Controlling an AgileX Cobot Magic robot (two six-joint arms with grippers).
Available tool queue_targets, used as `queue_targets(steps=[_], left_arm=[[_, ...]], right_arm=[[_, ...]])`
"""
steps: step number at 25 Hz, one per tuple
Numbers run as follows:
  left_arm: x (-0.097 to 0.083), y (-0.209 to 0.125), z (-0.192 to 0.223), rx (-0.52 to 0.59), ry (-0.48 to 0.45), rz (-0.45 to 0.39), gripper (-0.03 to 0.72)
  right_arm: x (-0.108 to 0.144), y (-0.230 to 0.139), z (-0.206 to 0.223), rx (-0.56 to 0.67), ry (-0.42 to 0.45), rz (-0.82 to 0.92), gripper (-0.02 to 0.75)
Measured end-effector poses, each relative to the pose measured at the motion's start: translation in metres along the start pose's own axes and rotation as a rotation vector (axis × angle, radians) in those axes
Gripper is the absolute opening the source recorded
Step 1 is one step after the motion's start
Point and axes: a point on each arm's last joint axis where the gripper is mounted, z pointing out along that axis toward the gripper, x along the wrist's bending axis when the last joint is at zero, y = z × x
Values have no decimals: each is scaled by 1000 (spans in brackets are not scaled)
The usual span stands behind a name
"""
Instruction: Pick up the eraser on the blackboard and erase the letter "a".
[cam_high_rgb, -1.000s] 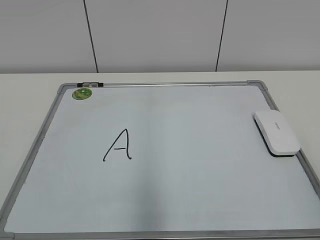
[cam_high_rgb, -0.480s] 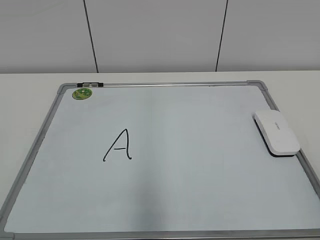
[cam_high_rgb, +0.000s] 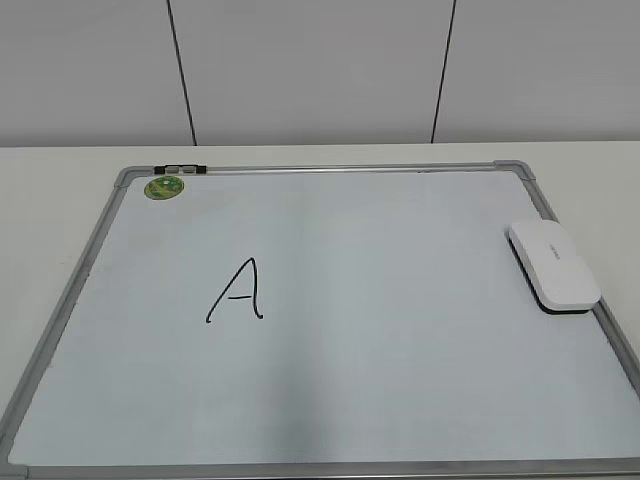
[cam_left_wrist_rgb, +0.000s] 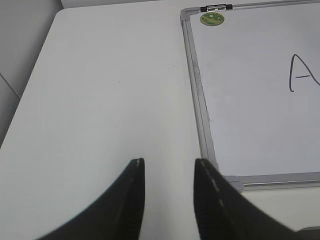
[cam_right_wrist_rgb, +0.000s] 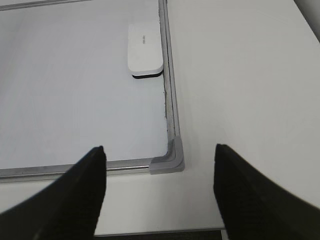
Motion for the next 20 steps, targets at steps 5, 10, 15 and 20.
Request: queue_targets(steps=[5, 10, 15, 20], left_arm=[[0, 0, 0, 0, 0, 0, 244], [0, 0, 0, 0, 0, 0, 244], [0, 0, 0, 0, 0, 2, 243], [0, 0, 0, 0, 0, 2, 243]], right_arm=[[0, 0, 0, 2, 0, 0, 501], [0, 0, 0, 2, 0, 0, 501], [0, 0, 0, 2, 0, 0, 501], [0, 0, 0, 2, 0, 0, 501]])
